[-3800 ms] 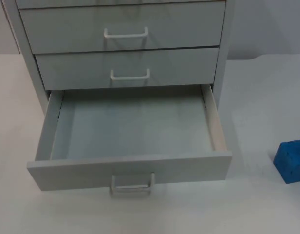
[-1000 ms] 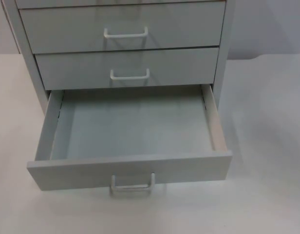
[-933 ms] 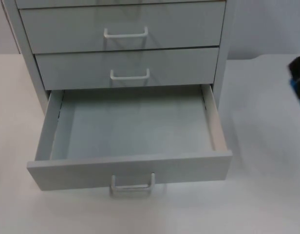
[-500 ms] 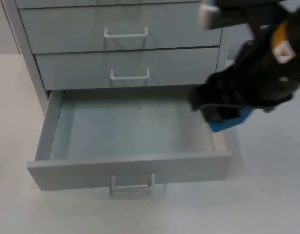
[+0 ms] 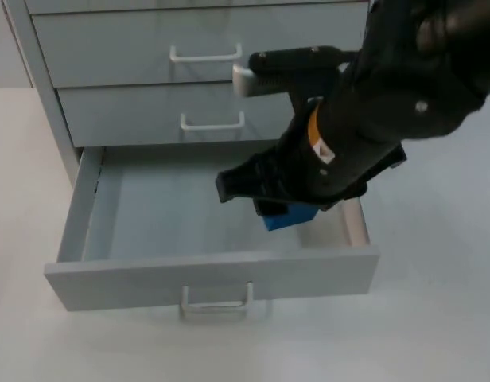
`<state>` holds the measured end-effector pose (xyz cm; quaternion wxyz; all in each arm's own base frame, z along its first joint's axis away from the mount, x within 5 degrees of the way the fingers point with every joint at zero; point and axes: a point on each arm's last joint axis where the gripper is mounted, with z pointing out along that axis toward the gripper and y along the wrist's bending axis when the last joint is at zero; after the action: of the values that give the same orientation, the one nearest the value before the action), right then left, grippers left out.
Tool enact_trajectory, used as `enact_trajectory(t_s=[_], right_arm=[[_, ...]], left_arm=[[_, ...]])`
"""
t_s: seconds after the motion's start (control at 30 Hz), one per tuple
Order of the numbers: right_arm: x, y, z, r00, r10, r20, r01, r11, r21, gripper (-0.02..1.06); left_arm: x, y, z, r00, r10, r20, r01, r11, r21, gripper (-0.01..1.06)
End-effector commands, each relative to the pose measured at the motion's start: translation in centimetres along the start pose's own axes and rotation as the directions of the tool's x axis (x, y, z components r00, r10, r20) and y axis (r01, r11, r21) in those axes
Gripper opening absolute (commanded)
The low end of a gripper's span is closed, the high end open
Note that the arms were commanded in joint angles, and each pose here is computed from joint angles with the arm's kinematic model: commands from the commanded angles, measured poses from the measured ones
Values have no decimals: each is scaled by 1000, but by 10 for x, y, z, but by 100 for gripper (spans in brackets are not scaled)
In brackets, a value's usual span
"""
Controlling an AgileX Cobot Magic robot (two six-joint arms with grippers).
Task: Open the drawer with the left hand, place the block into the drawer with the right hand, then close the drawer with the left hand.
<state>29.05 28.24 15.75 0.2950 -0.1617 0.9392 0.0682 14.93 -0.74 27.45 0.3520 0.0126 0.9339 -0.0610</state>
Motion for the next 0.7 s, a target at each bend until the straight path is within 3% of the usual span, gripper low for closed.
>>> enact_trajectory(t_s=[0.0,0.2,0.33,0.43,0.47,0.6,0.67], right_arm=[[-1,1,9,998,39,40,-39,999,11,0],[5,1,29,996,55,65,-57,998,28,0],[7,2,36,997,54,56,-56,998,35,9],[11,1,45,998,57,38,-58,997,47,33],[11,1,45,998,57,38,-58,997,47,33],[11,1,45,998,57,37,-58,997,52,65],[11,1,44,998,57,38,-59,997,53,70]], left_arm=[[-1,0,-1,1000,-11,21,11,1000,2,105],[-1,0,-1,1000,-14,21,14,1000,5,105],[-1,0,-1,1000,-14,21,14,1000,5,105],[-1,0,-1,1000,-14,21,14,1000,5,105],[-1,0,-1,1000,-14,21,14,1000,5,105],[-1,0,-1,1000,-14,21,14,1000,5,105],[-1,0,-1,1000,-14,21,14,1000,5,105]])
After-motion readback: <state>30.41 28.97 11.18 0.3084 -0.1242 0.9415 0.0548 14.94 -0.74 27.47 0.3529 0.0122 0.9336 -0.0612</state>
